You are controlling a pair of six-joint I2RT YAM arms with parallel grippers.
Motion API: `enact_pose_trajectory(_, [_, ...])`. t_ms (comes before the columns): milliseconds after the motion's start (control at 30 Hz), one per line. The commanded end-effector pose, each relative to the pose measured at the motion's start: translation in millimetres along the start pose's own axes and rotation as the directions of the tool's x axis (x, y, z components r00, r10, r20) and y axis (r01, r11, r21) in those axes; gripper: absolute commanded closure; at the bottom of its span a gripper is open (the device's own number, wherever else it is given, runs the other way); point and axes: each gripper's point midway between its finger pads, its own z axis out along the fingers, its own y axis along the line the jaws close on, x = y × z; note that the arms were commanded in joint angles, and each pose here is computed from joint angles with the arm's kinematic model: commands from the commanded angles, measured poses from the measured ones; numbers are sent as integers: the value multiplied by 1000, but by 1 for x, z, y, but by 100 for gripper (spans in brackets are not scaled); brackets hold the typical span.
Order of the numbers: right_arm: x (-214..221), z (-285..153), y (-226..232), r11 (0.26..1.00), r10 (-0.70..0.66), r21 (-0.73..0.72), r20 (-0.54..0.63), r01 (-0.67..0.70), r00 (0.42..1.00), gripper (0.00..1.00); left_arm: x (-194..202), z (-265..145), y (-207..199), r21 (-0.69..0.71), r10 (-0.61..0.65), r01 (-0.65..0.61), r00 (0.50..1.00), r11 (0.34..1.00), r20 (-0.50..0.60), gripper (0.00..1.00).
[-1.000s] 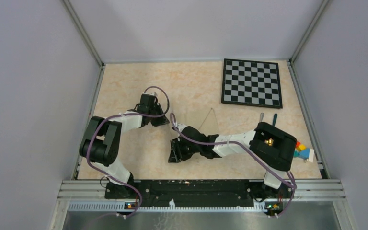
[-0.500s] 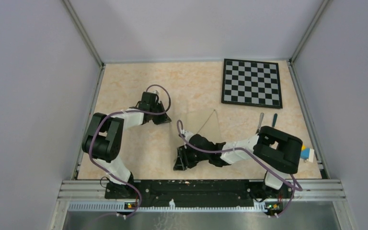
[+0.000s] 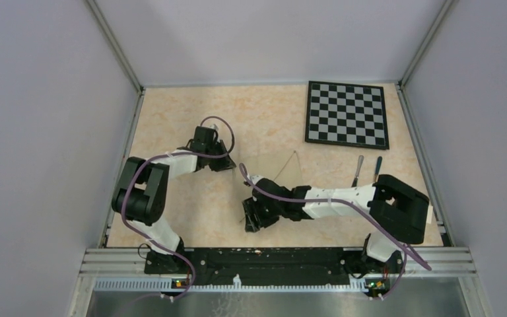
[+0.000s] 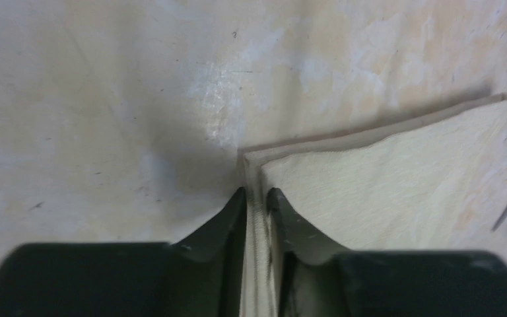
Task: Fold the napkin into a case and place the utensils inside
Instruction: Smooth out the upper triangle-folded napkin at the center of the board.
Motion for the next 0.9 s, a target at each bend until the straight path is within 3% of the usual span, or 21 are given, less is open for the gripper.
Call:
enact_pose_trajectory(0, [-33, -27, -1, 977, 9, 212, 47, -18, 999, 44, 3, -19, 14, -58, 11, -11, 1000, 998, -4, 67])
enact_pose_trajectory(200, [-58, -21, 0, 916, 35, 395, 90, -68, 995, 41, -23, -54, -11, 40, 14, -17, 998, 999, 61, 45])
enact_pose_trajectory(333, [-67, -5, 7, 901, 36, 428, 94, -73, 995, 48, -44, -83, 2, 23, -25, 23, 992, 999, 126, 40])
enact_pose_trajectory(400, [-73, -1, 13, 894, 29, 441, 105, -73, 994, 48, -57, -102, 17, 11, -70, 69, 983, 998, 172, 32])
enact_pose_trajectory(600, [-73, 12, 14, 877, 6, 478, 85, -46, 996, 50, -74, -139, 43, -17, -133, 143, 948, 990, 289, 26])
enact_pose_trajectory(867, [-73, 26, 16, 867, -20, 499, 63, -14, 998, 57, -69, -141, 52, -4, -146, 153, 948, 988, 282, 25])
